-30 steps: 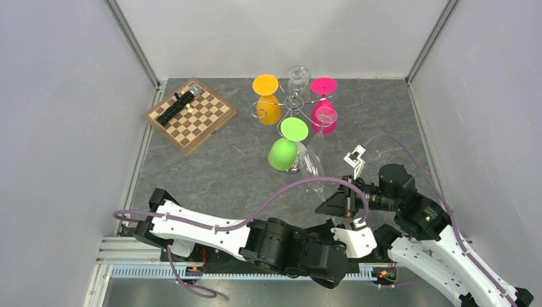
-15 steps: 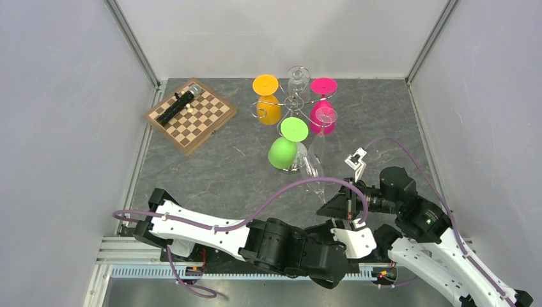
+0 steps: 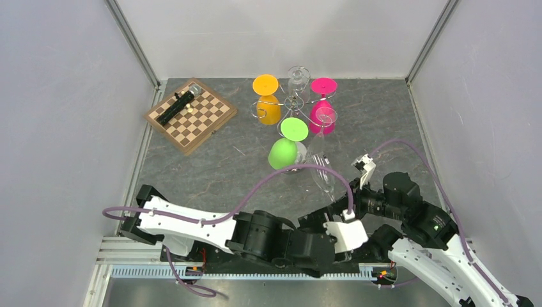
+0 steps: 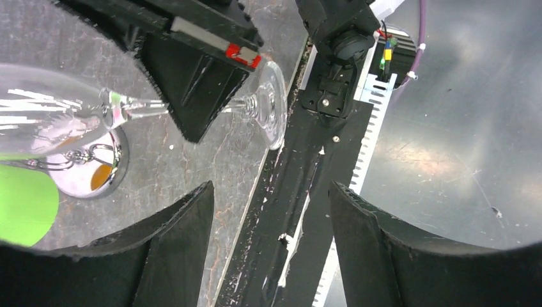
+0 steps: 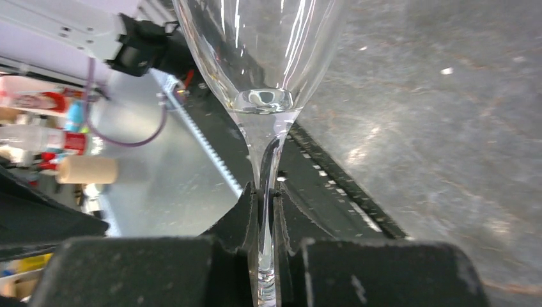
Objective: Take the wine glass off the wine glass rack
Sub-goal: Place the wine glass at the center of the board.
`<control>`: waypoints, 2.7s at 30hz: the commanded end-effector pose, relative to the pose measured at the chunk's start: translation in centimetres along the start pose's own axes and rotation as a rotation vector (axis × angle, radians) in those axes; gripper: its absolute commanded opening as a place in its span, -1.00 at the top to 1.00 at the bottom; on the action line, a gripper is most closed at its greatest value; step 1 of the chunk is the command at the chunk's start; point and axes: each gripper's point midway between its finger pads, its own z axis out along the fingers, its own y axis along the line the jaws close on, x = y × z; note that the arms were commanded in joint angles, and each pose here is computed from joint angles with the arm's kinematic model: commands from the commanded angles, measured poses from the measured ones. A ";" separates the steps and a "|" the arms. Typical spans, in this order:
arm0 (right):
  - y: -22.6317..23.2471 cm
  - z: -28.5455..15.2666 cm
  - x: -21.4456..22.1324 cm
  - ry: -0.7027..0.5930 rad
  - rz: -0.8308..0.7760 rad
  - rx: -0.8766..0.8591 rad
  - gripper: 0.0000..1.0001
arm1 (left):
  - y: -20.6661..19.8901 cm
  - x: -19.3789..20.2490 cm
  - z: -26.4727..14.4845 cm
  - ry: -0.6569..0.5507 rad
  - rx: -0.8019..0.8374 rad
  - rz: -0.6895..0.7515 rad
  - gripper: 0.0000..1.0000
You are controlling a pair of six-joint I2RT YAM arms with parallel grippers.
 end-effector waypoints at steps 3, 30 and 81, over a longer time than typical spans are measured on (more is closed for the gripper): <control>-2.8 -1.3 -3.5 -0.134 -0.252 0.180 1.00 | 1.8 -2.7 -1.0 -0.108 0.095 -0.225 -0.44; -2.7 -2.2 -8.7 -0.256 -0.938 0.213 1.00 | 11.1 -3.1 -6.0 -0.239 0.235 -0.888 -0.47; -2.7 -0.1 -9.9 -0.234 -1.262 0.170 1.00 | 16.4 2.2 -3.6 -0.182 0.168 -1.205 0.06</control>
